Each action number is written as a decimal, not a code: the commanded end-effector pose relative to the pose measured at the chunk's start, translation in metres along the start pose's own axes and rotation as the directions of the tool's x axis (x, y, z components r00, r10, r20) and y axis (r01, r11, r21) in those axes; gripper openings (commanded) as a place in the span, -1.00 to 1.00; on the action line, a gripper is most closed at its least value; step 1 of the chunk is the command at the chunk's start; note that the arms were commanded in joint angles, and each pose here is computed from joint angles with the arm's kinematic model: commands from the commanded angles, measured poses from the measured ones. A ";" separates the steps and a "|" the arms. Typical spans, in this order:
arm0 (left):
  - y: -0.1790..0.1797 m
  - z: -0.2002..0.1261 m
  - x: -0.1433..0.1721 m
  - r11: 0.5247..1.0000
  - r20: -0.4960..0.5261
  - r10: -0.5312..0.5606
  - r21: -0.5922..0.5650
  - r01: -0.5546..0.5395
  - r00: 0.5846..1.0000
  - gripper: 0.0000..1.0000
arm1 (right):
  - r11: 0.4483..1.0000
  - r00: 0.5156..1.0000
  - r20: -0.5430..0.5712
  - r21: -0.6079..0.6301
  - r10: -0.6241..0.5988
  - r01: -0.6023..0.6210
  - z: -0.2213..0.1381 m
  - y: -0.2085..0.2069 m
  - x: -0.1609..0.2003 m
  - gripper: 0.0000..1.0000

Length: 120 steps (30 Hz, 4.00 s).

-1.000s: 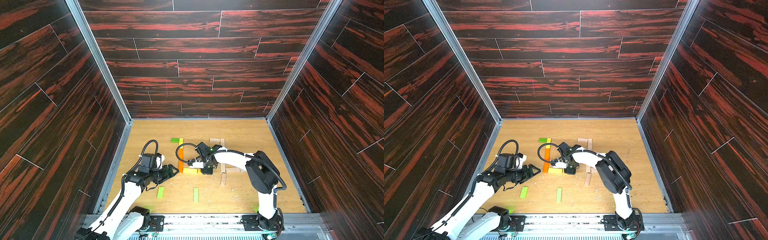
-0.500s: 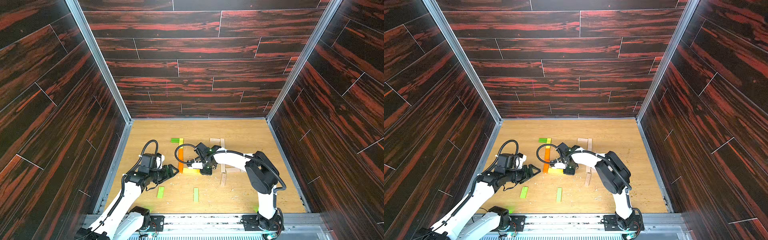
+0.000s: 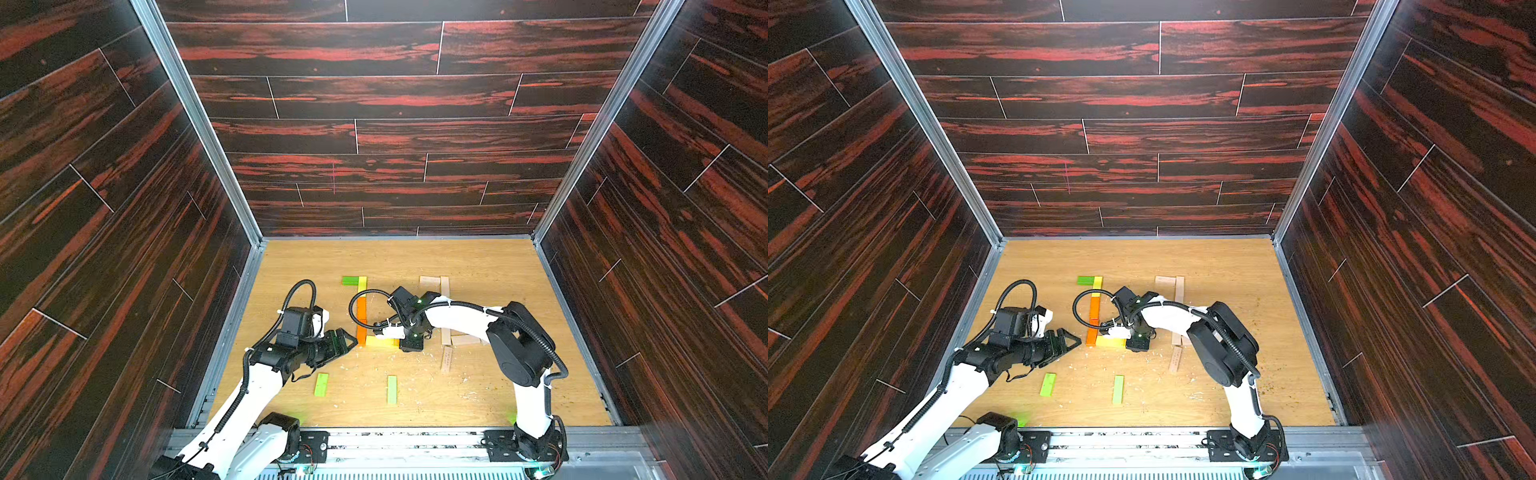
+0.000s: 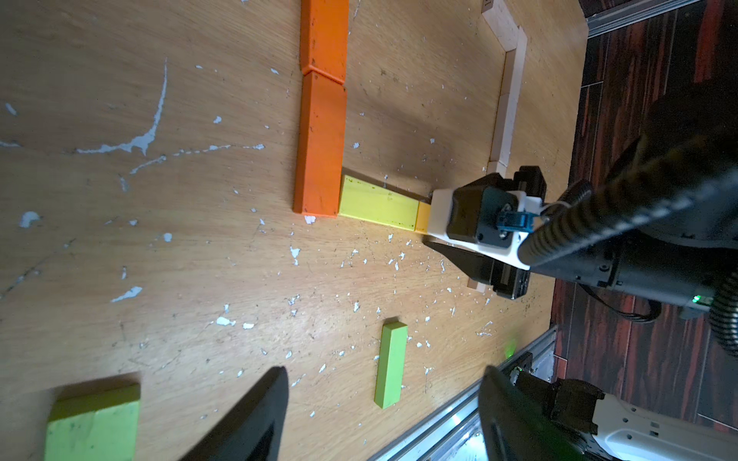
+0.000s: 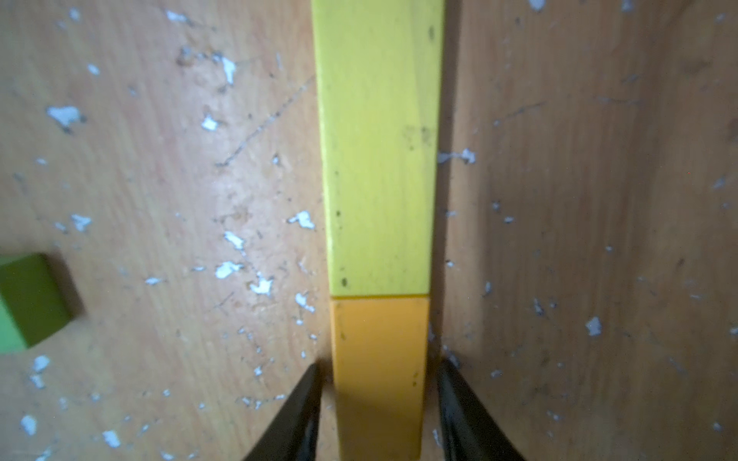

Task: Assemble a giraffe with building blocks
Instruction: Assemble the building block at the center of the board, then pick up the building block from the center of the board, then assemble the building block at the center of the board.

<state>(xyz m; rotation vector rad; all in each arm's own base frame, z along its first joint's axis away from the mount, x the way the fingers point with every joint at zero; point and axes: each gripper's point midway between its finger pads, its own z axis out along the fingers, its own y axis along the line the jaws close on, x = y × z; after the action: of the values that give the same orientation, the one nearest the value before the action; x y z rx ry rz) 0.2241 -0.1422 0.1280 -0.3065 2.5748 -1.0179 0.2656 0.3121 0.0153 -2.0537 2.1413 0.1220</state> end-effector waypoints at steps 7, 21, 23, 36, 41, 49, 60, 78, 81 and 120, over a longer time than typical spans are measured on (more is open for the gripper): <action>-0.003 -0.005 -0.003 1.000 0.021 0.030 -0.006 -0.030 0.999 0.55 | 1.000 0.998 0.061 -0.014 -0.009 0.010 -0.014 0.005 -0.013 0.28; 0.061 -0.032 -0.008 0.917 0.133 -0.056 -0.384 0.103 0.989 0.63 | 0.976 0.885 0.465 0.182 0.019 -0.116 -0.153 -0.009 -0.052 0.41; 0.078 -0.036 -0.003 0.863 0.130 -0.098 -0.482 0.149 0.987 0.63 | 0.968 0.854 0.520 0.201 0.024 -0.150 -0.171 -0.008 -0.053 0.41; 0.129 -0.018 0.037 0.700 0.136 -0.167 -0.681 0.215 0.977 0.51 | 0.946 0.770 0.637 0.221 0.043 -0.236 -0.187 0.003 -0.041 0.38; 0.136 -0.007 0.051 0.696 0.104 -0.176 -0.690 0.198 0.979 0.40 | 0.942 0.744 0.666 0.214 0.052 -0.257 -0.192 0.006 -0.040 0.38; 0.144 0.002 0.066 0.706 0.067 -0.201 -0.681 0.192 0.977 0.05 | 0.934 0.740 0.668 0.210 0.079 -0.290 -0.189 0.002 -0.039 0.35; 0.138 0.024 0.070 0.748 -0.032 -0.170 -0.655 0.108 0.985 -0.29 | 0.930 0.737 0.669 0.206 0.091 -0.303 -0.190 -0.002 -0.043 0.34; 0.067 0.065 0.068 0.708 -0.566 0.183 -0.491 -0.507 0.804 -0.54 | 0.919 0.743 0.663 0.232 0.090 -0.319 -0.196 -0.004 -0.037 0.33; 0.070 0.068 0.064 0.674 -0.612 0.201 -0.480 -0.561 0.765 -0.54 | 0.919 0.745 0.660 0.233 0.091 -0.319 -0.195 -0.004 -0.036 0.33; 0.056 0.087 0.037 0.656 -0.579 0.206 -0.516 -0.551 0.789 -0.37 | 0.921 0.757 0.647 0.232 0.094 -0.312 -0.191 -0.008 -0.040 0.32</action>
<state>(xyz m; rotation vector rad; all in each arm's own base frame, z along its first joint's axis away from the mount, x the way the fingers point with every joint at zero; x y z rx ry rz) 0.2134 -0.1656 0.0130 0.3796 3.1911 0.0463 0.2607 0.3133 0.2036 -1.3181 1.8008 0.3758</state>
